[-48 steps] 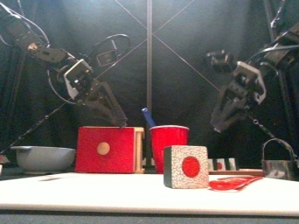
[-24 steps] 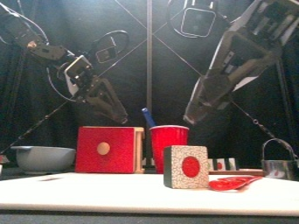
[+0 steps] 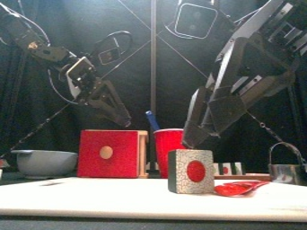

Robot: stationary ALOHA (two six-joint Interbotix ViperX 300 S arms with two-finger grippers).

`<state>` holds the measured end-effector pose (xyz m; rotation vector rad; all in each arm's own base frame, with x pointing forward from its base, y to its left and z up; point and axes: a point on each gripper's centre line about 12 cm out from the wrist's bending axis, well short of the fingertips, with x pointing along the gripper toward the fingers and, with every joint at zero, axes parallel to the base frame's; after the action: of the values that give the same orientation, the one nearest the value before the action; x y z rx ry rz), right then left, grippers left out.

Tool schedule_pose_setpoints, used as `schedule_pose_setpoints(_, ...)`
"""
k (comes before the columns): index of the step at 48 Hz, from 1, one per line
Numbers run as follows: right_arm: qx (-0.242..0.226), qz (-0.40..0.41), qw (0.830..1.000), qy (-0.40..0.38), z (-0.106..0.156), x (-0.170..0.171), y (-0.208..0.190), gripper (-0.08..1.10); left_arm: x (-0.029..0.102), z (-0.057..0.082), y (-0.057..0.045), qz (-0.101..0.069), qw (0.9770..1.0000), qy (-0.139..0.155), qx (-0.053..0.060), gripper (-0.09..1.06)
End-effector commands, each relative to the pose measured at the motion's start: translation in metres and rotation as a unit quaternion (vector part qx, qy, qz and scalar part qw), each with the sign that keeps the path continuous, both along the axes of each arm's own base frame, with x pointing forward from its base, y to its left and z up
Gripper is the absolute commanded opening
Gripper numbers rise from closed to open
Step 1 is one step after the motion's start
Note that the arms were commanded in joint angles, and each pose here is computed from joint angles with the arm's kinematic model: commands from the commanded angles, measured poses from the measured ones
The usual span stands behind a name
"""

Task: Place sushi on board then cut the sushi with the knife then place the pieces on the plate
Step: Place the 4 sushi pieces on the plate

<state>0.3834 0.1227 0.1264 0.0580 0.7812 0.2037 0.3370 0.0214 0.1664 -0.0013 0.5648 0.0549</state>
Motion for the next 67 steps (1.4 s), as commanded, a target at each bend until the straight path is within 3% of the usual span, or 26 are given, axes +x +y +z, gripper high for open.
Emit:
schedule_pose_setpoints(1, -0.005, -0.008, 1.000, -0.028, 0.018, 0.012, -0.007, 0.86, 0.003, 0.009, 0.000, 0.000, 0.9999, -0.016, 0.000, 0.75)
schedule_pose_setpoints(7, -0.016, -0.007, 0.999, -0.036, 0.021, 0.015, -0.011, 0.86, 0.002, 0.008, -0.001, -0.002, 0.9999, -0.014, 0.001, 0.75)
schedule_pose_setpoints(27, -0.019, -0.005, 1.000, -0.002, -0.007, 0.013, -0.010, 0.85, 0.000, 0.005, -0.001, 0.003, 0.9999, -0.009, -0.005, 0.75)
schedule_pose_setpoints(40, -0.012, -0.043, 0.999, -0.003, -0.001, 0.013, -0.026, 0.59, 0.000, 0.004, -0.001, 0.002, 1.0000, -0.008, -0.004, 0.75)
schedule_pose_setpoints(47, -0.024, -0.107, 0.994, -0.023, 0.019, 0.003, -0.061, 0.57, -0.001, 0.004, -0.001, 0.003, 0.9999, -0.008, -0.005, 0.75)
schedule_pose_setpoints(56, -0.038, -0.267, 0.962, -0.043, 0.051, -0.041, -0.132, 0.57, -0.002, 0.003, -0.001, 0.003, 1.0000, -0.006, -0.005, 0.75)
schedule_pose_setpoints(67, -0.060, -0.461, 0.885, -0.028, 0.055, -0.122, -0.212, 0.57, -0.003, 0.000, 0.001, 0.005, 1.0000, -0.002, -0.005, 0.75)
